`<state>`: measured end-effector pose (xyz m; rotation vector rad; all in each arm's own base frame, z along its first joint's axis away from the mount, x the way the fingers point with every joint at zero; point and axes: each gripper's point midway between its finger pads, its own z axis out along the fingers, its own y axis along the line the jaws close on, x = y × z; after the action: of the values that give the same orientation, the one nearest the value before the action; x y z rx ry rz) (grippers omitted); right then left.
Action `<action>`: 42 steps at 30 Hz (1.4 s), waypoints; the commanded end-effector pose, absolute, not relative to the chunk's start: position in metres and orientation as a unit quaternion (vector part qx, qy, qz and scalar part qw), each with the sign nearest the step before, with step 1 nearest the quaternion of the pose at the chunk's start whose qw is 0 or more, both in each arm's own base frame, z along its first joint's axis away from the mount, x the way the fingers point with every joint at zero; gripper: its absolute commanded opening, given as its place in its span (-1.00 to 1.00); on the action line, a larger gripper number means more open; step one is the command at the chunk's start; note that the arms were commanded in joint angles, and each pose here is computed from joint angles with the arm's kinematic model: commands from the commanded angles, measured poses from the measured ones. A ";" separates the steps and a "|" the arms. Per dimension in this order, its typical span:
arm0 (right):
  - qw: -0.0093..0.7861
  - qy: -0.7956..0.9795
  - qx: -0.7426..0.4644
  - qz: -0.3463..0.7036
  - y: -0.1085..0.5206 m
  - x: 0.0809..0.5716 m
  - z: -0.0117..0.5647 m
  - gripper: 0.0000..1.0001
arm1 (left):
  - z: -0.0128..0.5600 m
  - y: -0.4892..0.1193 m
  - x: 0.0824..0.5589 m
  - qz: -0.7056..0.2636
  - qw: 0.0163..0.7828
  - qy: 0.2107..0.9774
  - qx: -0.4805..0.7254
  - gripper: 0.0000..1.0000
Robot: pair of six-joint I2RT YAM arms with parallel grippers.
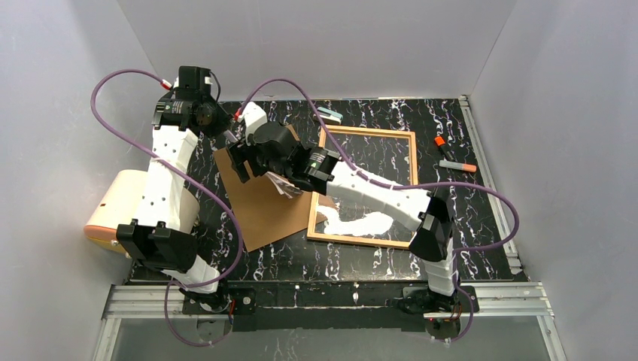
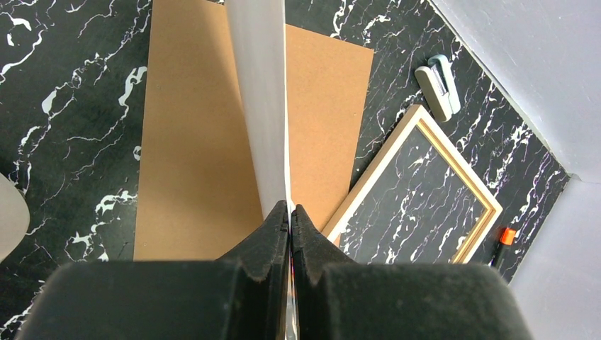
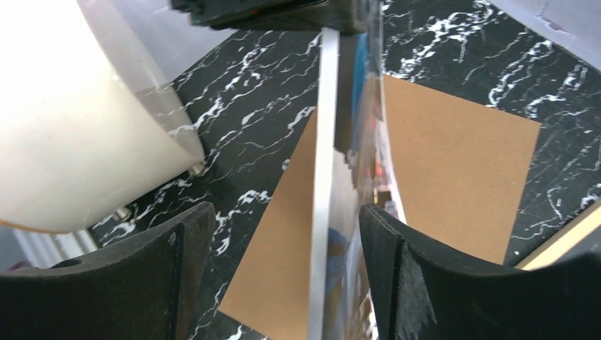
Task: Put the photo into the frame
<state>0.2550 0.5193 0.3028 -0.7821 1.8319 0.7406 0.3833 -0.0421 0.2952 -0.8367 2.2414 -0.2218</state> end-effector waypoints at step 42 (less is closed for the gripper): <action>0.537 0.733 -0.336 0.249 0.498 0.288 0.340 -0.18 | 0.318 -0.051 0.391 -0.130 0.397 0.851 -0.318 -1.00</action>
<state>0.2914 0.5004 0.3054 -0.8342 1.7966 0.5383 0.3962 -0.0520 0.3157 -0.8046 2.1589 -0.3262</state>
